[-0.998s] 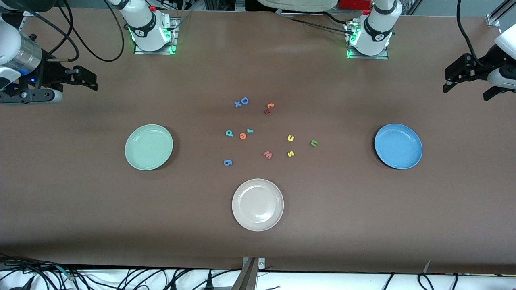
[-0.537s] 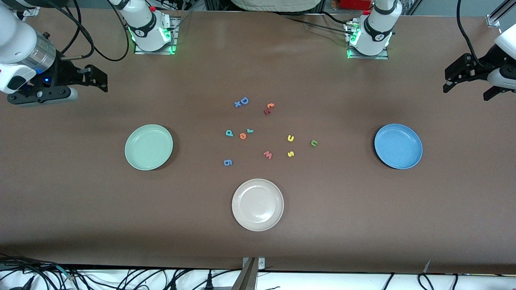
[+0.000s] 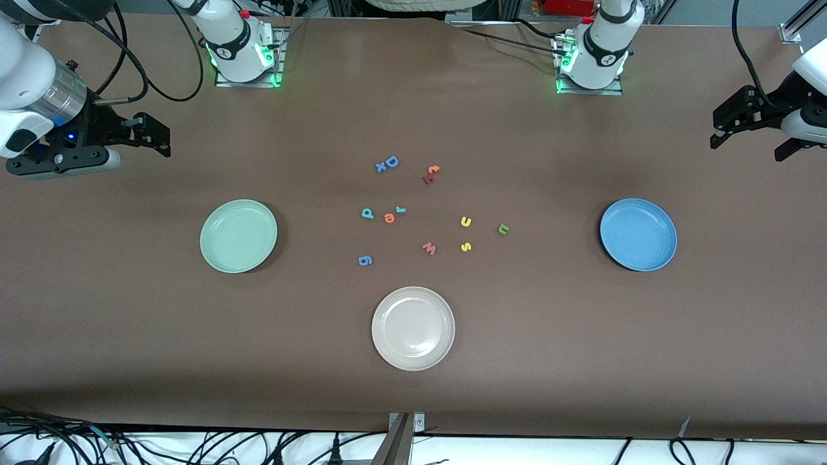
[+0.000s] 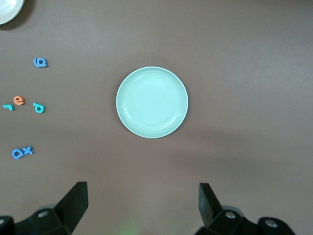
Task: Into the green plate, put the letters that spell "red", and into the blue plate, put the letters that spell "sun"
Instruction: 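Reach the right gripper down to the orange letter e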
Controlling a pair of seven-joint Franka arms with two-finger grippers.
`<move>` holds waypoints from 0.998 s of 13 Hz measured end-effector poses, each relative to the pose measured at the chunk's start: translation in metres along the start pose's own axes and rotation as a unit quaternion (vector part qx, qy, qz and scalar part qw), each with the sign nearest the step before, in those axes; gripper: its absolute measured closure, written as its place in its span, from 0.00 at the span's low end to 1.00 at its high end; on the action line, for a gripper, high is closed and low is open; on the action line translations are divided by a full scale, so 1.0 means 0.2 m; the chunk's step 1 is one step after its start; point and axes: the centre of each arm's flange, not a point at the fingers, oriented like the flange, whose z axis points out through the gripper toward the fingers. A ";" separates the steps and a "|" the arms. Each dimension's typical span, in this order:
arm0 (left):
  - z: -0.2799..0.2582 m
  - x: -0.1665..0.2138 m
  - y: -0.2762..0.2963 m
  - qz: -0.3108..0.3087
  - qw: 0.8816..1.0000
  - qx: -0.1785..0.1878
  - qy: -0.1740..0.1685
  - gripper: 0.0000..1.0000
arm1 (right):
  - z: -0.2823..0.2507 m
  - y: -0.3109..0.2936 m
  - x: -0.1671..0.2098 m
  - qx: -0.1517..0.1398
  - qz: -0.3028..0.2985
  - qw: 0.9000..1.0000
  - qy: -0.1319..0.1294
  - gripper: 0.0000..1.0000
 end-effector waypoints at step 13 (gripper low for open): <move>0.02 0.01 0.01 0.002 1.000 -0.001 -0.003 0.00 | 0.52 -0.42 0.20 -0.005 -0.037 0.995 -0.096 0.00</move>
